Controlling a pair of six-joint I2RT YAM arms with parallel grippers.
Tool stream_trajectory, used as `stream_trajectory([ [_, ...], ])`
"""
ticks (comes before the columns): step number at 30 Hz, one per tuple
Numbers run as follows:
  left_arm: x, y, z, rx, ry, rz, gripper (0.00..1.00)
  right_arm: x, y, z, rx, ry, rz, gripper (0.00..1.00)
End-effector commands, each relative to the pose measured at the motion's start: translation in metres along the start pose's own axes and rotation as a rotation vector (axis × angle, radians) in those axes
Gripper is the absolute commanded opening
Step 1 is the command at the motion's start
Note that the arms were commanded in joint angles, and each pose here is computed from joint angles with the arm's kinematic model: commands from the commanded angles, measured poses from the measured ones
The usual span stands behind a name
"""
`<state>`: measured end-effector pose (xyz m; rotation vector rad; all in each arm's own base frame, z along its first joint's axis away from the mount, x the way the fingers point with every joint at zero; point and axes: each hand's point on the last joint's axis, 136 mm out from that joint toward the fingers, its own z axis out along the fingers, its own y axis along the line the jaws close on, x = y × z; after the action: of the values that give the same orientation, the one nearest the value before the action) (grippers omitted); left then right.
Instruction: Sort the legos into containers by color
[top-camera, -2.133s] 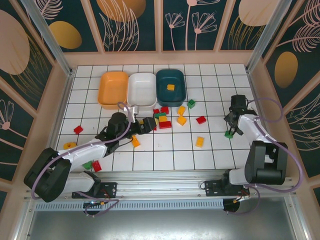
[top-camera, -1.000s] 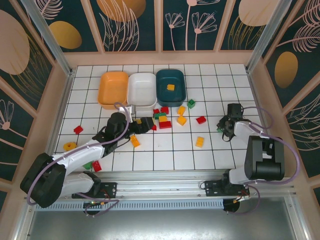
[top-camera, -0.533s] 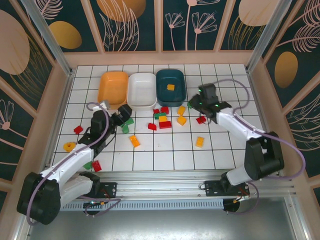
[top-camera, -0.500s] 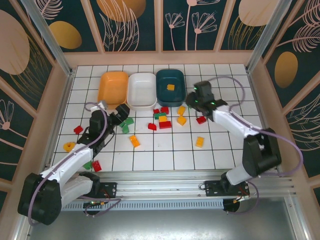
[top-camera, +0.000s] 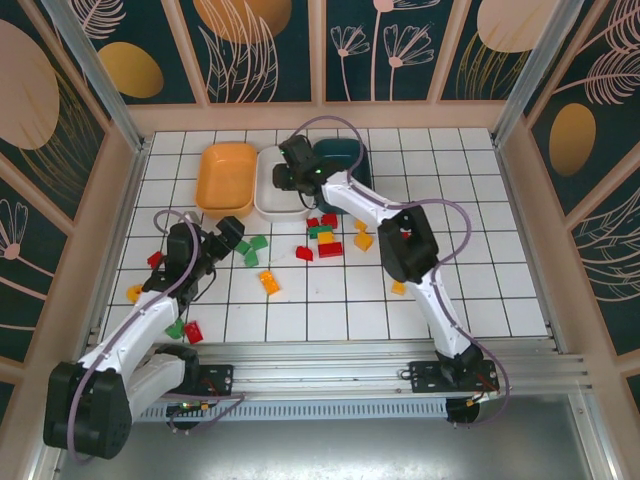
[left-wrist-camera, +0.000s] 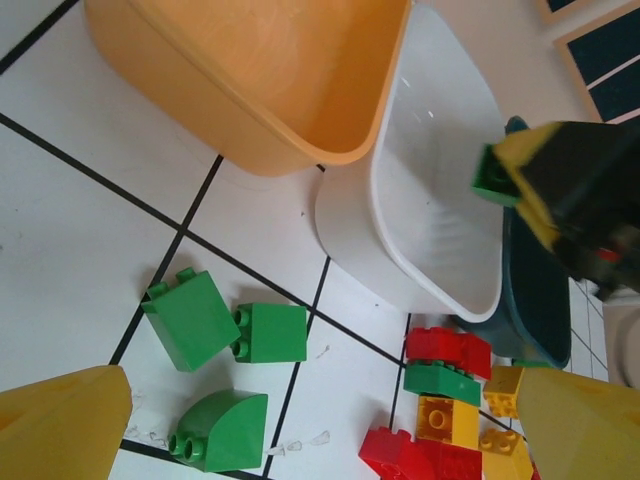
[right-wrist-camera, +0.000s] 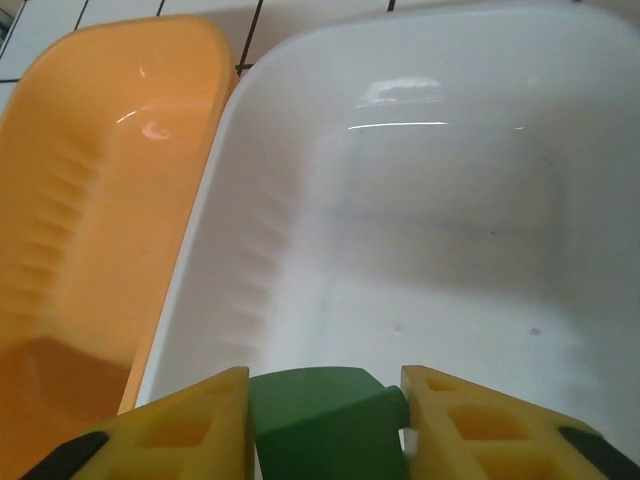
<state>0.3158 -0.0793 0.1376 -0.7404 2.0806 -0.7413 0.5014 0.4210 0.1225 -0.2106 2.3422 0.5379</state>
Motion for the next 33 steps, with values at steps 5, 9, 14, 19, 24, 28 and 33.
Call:
stream_trajectory([
  [5,-0.003,0.018,-0.008,-0.09,-0.028,0.012,0.99,-0.017,0.003,-0.002,0.041,0.026,-0.062,0.53],
  [9,-0.008,0.021,-0.011,-0.115,-0.051,-0.018,0.98,-0.029,0.006,-0.021,0.044,-0.006,-0.074,0.54],
  [14,-0.017,0.032,-0.016,-0.199,-0.093,-0.077,0.99,-0.042,0.006,-0.063,0.033,-0.072,-0.075,0.54],
  [19,-0.028,0.056,-0.031,-0.367,-0.174,-0.209,0.99,-0.029,-0.003,-0.105,-0.006,-0.122,-0.055,0.54],
  [24,-0.044,0.066,-0.05,-0.493,-0.261,-0.283,0.99,-0.008,-0.027,-0.128,0.023,-0.105,-0.052,0.54],
  [28,-0.063,0.073,-0.06,-0.579,-0.365,-0.276,0.98,0.006,-0.043,-0.142,0.039,-0.089,-0.031,0.54],
  [33,-0.073,0.103,-0.072,-0.798,-0.481,-0.384,0.98,0.031,-0.059,-0.144,0.062,-0.042,-0.036,0.54],
])
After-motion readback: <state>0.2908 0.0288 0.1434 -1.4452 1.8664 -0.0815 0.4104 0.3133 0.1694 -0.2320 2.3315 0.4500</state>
